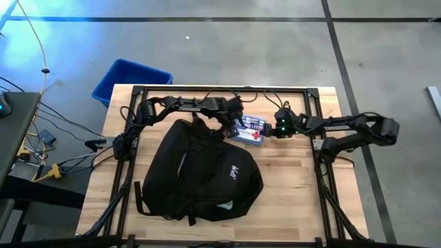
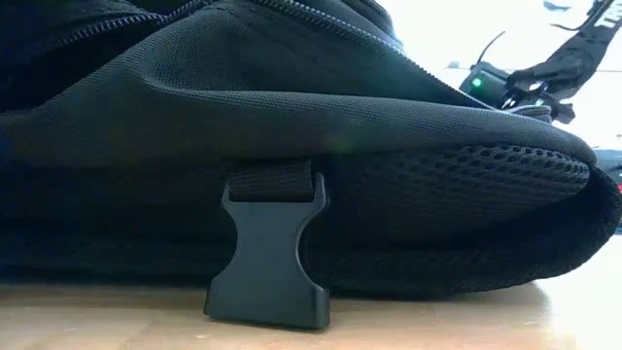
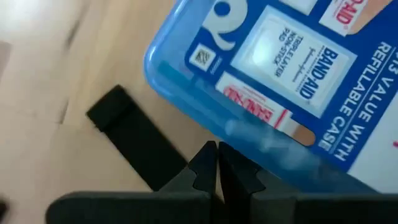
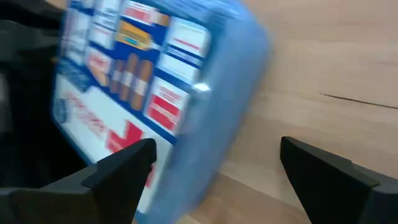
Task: Unpack backpack
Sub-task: Put the medkit into the backpack
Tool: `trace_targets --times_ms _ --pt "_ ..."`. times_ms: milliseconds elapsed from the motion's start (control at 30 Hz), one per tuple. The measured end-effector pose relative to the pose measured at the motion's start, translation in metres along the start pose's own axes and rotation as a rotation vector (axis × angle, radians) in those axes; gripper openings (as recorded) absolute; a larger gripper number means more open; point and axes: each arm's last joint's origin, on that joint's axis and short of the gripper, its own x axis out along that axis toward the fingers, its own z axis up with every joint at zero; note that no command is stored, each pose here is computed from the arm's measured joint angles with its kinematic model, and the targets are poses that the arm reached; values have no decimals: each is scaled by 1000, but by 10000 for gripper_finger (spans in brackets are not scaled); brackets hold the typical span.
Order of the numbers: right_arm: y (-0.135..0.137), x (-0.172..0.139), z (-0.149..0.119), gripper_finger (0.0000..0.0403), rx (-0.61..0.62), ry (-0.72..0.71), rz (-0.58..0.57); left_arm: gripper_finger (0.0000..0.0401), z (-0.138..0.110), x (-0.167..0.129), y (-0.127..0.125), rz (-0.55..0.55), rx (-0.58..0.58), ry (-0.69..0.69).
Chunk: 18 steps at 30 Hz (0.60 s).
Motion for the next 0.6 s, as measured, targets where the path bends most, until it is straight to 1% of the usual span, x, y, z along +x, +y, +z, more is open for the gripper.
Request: trace_targets --times_ms 33,67,133,233,300,433,533,600 --pt "4 5 0 335 3 -7 38 0 1 0 -2 -2 4 -7" --pt "5 9 0 335 13 -9 49 0 0 0 -5 5 11 0" --pt "6 16 -2 334 42 -16 60 0 -1 0 -9 1 22 15" --pt "6 21 -1 334 64 -25 83 0 -3 0 -12 -52 33 24" --pt "7 21 -1 334 59 -28 95 0 -3 1 -18 -43 51 30" --pt "12 12 -1 335 11 -37 132 0 -3 2 -21 -25 74 28" --pt "14 0 -5 335 -10 19 146 0 -2 2 -21 -17 71 14" --pt "16 -6 -5 335 -14 14 155 0 -1 3 -21 -20 68 4"
